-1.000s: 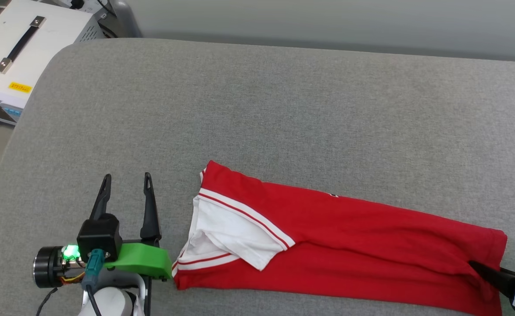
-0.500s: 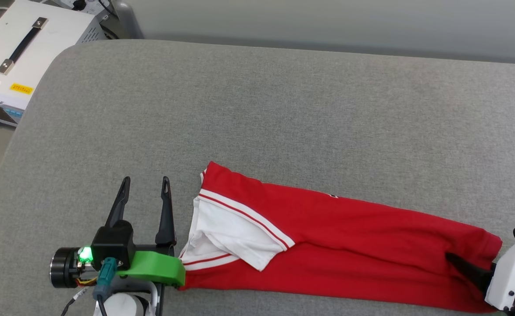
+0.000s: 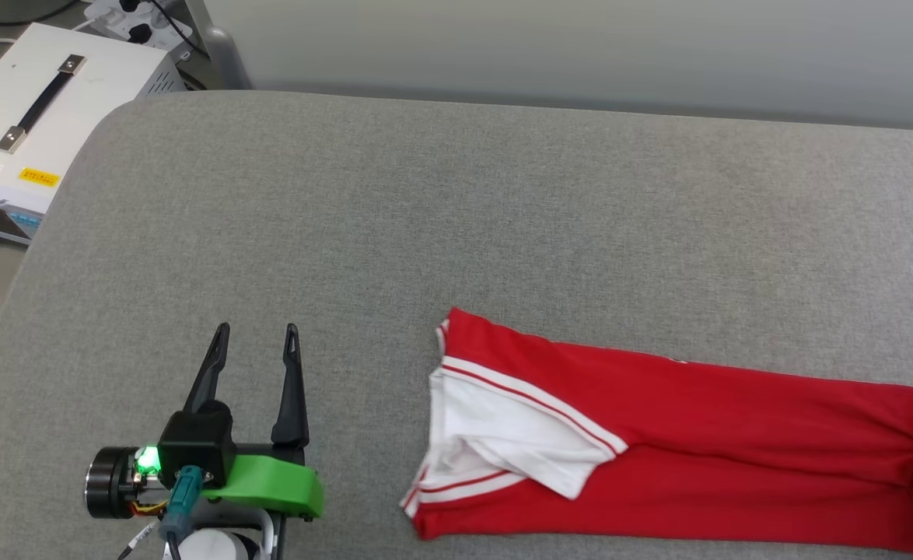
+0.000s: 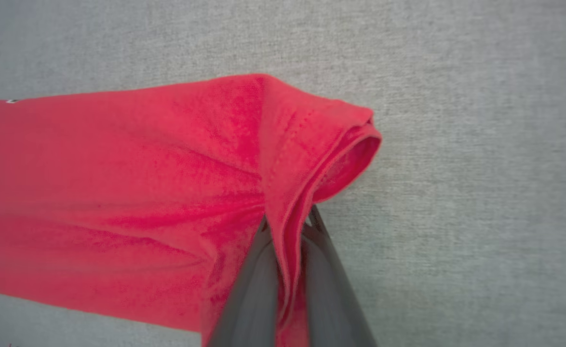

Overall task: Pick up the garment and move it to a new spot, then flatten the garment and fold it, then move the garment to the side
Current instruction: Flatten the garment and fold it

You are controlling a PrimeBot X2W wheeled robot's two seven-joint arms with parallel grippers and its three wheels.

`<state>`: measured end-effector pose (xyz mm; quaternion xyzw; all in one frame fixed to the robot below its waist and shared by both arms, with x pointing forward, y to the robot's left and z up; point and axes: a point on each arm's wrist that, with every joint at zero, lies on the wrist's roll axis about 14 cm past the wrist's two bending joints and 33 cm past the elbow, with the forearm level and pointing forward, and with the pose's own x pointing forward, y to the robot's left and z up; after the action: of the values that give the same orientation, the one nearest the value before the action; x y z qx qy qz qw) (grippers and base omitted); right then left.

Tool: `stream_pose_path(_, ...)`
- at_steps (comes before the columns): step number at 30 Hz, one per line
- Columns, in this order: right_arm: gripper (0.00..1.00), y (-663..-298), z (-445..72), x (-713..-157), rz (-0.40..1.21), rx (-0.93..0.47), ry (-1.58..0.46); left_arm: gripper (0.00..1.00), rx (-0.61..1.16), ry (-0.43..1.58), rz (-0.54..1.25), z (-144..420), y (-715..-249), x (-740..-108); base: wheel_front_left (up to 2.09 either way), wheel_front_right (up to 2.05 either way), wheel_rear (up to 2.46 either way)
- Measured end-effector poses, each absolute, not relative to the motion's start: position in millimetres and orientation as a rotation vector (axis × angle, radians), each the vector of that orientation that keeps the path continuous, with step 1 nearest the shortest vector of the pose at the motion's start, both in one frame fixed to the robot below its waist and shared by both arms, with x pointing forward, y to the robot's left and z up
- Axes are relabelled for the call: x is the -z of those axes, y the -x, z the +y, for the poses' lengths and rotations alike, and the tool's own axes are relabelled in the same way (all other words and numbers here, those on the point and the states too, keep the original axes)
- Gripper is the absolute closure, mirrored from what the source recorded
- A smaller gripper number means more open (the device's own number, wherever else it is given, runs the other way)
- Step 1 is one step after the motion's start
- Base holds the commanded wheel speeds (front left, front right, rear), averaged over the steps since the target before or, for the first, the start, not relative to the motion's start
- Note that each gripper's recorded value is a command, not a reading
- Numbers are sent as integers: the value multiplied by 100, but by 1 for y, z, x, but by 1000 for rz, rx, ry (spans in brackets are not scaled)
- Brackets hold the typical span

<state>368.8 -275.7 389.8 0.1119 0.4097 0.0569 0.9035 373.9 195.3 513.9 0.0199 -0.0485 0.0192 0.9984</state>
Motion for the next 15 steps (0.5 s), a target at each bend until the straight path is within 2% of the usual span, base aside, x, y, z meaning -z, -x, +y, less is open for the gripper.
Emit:
stream_pose_path(4, 100, -363, -321, -397, 858, -21, -167, 0, -29, -58, -98, 195, -373, -514, 0, 0, 0)
stream_pose_path(9, 100, -358, -324, -400, 878, -25, -164, 0, -28, -58, -98, 195, -372, -514, 0, 0, 0)
stream_pose_path(15, 100, -368, -247, -440, 790, -282, -220, 0, -26, -62, -87, 196, -369, -511, 0, 0, 0)
